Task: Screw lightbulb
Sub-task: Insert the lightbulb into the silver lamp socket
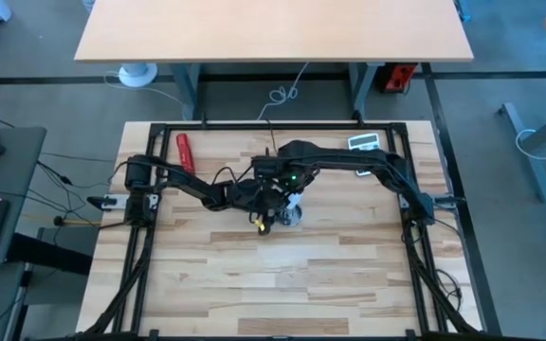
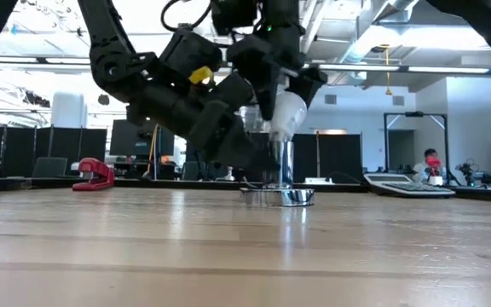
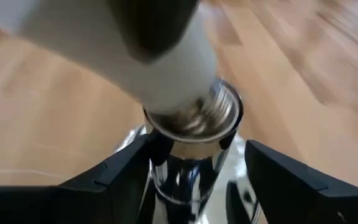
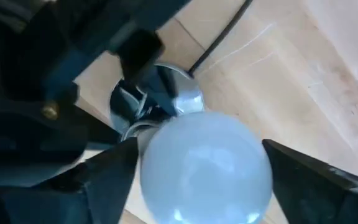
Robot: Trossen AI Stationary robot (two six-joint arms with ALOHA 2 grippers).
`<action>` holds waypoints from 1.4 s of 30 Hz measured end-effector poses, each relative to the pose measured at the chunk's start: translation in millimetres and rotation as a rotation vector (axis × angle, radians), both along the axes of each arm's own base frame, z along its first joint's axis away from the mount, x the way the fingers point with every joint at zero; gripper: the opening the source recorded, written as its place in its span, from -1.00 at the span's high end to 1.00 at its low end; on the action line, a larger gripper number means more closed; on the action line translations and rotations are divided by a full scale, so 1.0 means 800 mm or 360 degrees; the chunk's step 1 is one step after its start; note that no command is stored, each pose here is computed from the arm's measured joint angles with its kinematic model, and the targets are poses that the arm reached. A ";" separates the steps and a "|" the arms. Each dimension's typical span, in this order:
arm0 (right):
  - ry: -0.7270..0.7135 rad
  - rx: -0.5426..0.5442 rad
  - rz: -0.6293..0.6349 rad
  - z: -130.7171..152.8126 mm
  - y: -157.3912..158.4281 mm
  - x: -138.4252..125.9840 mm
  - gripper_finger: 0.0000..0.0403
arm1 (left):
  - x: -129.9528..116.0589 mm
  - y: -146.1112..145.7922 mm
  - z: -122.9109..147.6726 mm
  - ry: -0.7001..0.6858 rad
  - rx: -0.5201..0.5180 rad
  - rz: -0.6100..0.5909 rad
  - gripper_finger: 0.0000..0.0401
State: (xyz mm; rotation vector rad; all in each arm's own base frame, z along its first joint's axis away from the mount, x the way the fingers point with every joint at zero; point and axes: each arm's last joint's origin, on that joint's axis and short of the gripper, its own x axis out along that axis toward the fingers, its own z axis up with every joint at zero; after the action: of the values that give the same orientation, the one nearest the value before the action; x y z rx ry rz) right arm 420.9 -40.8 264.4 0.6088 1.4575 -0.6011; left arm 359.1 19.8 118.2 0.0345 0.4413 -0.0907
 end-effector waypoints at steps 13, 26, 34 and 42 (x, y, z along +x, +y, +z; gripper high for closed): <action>-0.0024 -0.0015 -0.0002 0.010 -0.002 -0.004 -0.87 | 0.000 0.006 0.006 -0.0018 0.0018 0.0027 -0.28; -0.0065 -0.0055 0.0035 0.025 0.006 -0.008 -0.87 | 0.001 0.007 0.008 -0.0036 0.0027 0.0048 -0.28; -0.0129 -0.0394 0.0111 0.053 0.032 -0.010 -0.87 | 0.001 0.007 0.010 -0.0044 0.0037 0.0050 -0.28; -0.0271 -0.0786 0.0082 0.108 0.072 -0.047 -0.83 | 0.001 0.007 0.009 -0.0031 0.0036 0.0060 -0.28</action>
State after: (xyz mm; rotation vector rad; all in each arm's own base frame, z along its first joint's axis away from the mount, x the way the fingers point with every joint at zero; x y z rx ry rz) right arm 383.5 16.5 351.2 0.2260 1.1053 -0.8135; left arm 359.7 25.6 125.4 0.0489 0.4234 -0.0481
